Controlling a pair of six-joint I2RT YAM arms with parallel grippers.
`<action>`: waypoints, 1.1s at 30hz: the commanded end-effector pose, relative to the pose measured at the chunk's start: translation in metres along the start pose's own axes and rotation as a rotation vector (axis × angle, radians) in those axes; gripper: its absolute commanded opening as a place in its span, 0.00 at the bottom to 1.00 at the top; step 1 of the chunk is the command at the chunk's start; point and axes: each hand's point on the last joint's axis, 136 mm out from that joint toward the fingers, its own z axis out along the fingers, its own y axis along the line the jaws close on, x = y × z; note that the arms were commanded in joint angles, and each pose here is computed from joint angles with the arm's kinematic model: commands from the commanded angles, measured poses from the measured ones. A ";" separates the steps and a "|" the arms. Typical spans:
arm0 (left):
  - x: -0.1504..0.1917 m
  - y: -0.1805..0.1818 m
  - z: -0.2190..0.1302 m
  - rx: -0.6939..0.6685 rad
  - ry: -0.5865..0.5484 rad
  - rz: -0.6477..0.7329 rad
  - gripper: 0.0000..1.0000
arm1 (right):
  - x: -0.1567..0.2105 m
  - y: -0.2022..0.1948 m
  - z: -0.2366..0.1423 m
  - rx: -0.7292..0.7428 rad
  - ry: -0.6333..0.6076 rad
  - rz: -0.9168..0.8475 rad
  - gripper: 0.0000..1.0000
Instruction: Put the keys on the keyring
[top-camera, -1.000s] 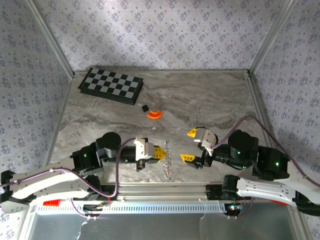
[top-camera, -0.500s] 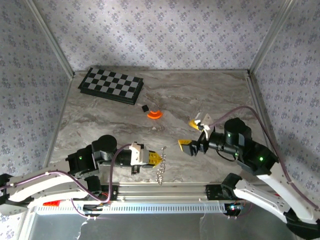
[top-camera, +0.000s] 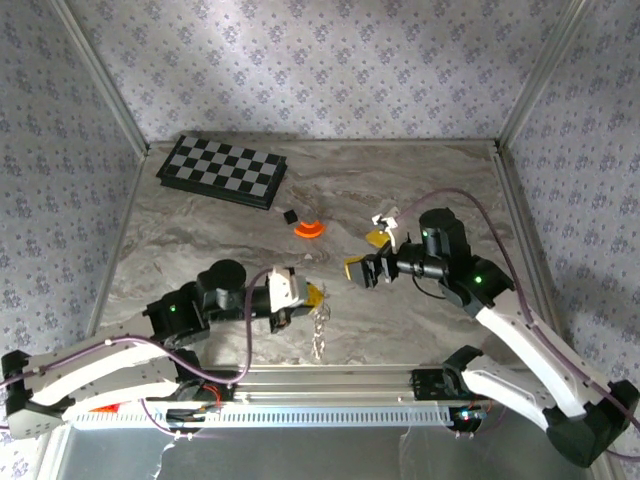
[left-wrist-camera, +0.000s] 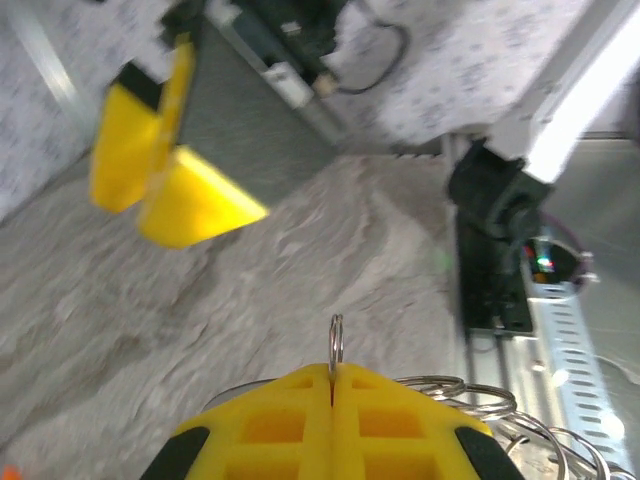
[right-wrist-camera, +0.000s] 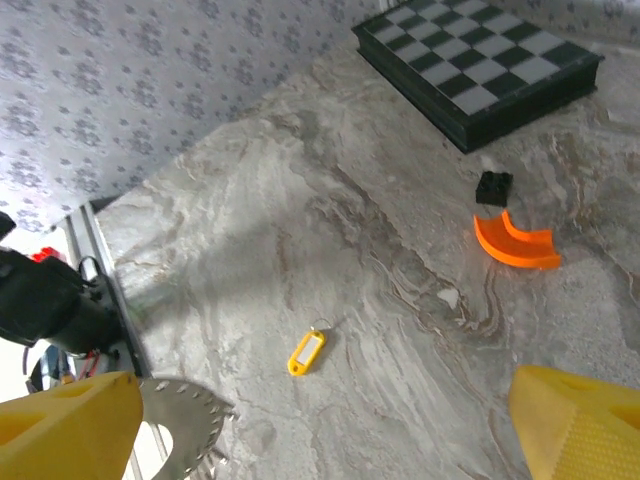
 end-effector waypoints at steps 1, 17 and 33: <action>-0.014 0.022 -0.002 -0.077 -0.046 -0.095 0.00 | 0.006 -0.014 0.015 0.038 0.048 0.039 0.95; 0.070 0.125 -0.056 -0.551 0.061 -0.531 0.00 | 0.083 -0.019 0.110 0.097 0.390 0.044 0.89; 0.116 0.161 -0.122 -0.871 0.089 -0.655 0.00 | 0.130 0.021 0.185 0.199 0.559 -0.048 0.75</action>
